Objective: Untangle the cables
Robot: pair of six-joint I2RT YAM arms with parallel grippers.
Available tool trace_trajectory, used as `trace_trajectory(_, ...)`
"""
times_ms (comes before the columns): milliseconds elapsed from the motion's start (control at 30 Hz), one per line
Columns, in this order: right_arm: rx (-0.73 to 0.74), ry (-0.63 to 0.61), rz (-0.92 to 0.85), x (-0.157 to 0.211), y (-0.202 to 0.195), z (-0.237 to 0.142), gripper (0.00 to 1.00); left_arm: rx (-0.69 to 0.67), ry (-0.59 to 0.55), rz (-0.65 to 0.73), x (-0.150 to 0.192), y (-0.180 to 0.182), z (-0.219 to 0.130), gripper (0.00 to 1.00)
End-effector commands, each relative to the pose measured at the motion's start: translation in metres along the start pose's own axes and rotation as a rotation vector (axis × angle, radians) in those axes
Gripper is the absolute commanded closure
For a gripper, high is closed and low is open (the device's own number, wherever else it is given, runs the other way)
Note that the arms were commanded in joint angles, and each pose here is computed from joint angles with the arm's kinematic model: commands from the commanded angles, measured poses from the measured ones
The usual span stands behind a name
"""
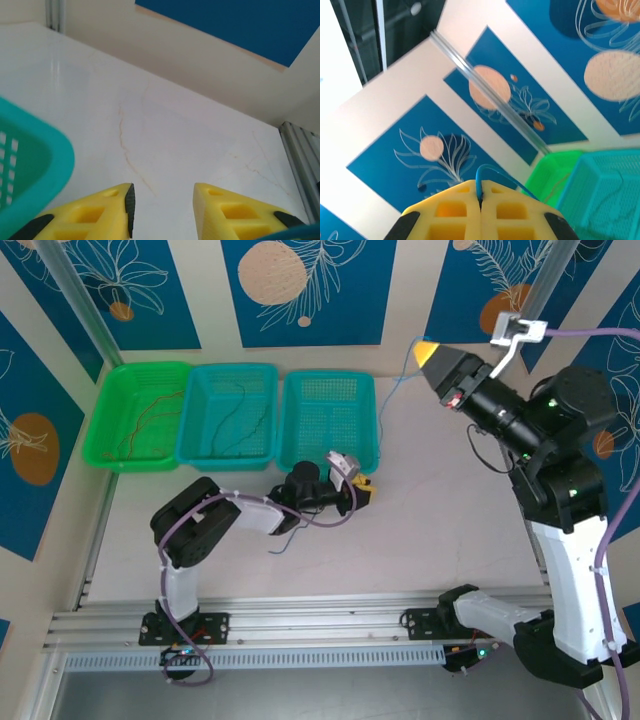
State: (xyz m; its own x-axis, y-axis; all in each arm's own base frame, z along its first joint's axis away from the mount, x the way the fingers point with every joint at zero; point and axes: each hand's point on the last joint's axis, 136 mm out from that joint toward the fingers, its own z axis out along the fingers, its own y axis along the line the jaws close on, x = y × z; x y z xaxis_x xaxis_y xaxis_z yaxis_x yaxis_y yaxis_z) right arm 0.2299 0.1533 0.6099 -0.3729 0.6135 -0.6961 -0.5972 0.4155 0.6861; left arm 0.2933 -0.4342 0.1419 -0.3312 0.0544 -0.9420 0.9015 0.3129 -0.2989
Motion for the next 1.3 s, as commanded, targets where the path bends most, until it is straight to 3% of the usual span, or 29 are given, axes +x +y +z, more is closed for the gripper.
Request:
trace_trajectory(0,0.05,-0.128,0.004,-0.036,0.007,-0.008,1.0,-0.029,0.0,-0.016,0.015,0.0,-0.009,0.64)
trace_trajectory(267,0.057,-0.255,-0.008,-0.089,0.021,-0.007,1.0,-0.141,0.095,-0.047,0.069,0.013,-0.043,0.64)
trace_trajectory(367,0.034,-0.235,0.023,-0.095,0.016,0.009,1.0,-0.165,0.096,-0.054,0.074,0.013,-0.055,0.57)
trace_trajectory(633,-0.041,-0.222,0.064,-0.12,0.005,0.052,1.0,-0.154,0.09,0.035,0.046,-0.004,-0.075,0.52)
trace_trajectory(867,-0.151,-0.158,0.118,-0.122,0.005,0.085,1.0,-0.147,0.032,0.102,0.013,-0.022,-0.102,0.3)
trace_trajectory(1133,-0.167,-0.213,0.024,-0.128,0.023,0.073,1.0,-0.164,-0.087,0.083,-0.047,-0.026,-0.124,0.18)
trace_trajectory(1267,-0.213,-0.245,-0.019,-0.134,0.04,0.065,1.0,-0.171,-0.076,0.14,-0.055,-0.022,-0.13,0.16)
